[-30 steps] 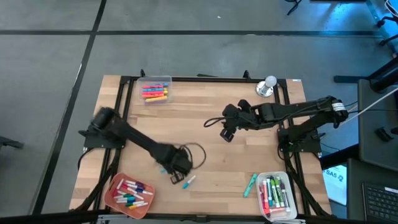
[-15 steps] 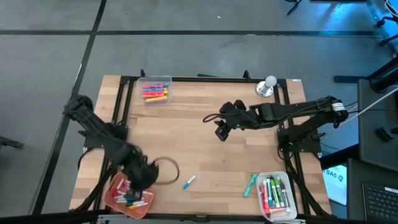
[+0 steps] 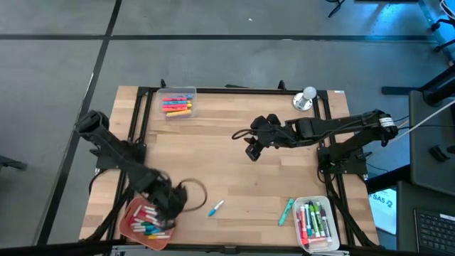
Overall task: Pick & Place Markers
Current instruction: Put the bottom center pitch blue pen into the orange bin
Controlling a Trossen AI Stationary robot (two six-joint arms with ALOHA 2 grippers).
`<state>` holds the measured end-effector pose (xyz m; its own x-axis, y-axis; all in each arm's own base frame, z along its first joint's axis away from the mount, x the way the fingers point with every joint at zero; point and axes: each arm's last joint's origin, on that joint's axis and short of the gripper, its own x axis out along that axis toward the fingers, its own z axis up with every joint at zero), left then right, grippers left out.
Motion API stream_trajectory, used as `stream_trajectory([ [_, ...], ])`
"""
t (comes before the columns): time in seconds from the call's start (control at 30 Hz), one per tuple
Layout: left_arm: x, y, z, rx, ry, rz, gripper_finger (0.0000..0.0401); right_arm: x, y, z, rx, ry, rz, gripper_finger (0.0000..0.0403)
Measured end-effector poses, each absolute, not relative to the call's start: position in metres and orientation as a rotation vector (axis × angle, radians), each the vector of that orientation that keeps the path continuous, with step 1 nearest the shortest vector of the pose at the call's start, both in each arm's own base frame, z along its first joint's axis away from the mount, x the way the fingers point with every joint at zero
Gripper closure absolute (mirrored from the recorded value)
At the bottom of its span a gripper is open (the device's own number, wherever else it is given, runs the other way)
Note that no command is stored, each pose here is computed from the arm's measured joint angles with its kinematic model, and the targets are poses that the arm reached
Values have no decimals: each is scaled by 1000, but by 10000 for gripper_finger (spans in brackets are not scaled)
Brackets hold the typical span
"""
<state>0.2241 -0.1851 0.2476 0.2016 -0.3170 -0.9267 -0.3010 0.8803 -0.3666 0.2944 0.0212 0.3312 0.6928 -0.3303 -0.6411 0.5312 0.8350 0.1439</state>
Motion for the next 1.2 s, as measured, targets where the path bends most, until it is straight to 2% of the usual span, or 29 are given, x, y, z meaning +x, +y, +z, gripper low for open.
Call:
stream_trajectory([
  [0.1,248,-162,254,-548,1220,117,261,295,21,332,340,632,-490,242],
  [0.27,282,-151,255,-445,1005,18,260,295,21,332,369,622,-496,242],
  [0.47,310,-156,223,-370,892,194,259,295,22,331,378,640,-477,242],
  [0.73,341,-177,182,-449,826,191,241,293,22,330,281,682,-450,242],
  [1.0,349,-182,163,-460,902,243,214,294,11,330,214,712,-412,242],
  [1.2,341,-183,150,-533,1044,293,219,295,5,329,241,717,-406,242],
])
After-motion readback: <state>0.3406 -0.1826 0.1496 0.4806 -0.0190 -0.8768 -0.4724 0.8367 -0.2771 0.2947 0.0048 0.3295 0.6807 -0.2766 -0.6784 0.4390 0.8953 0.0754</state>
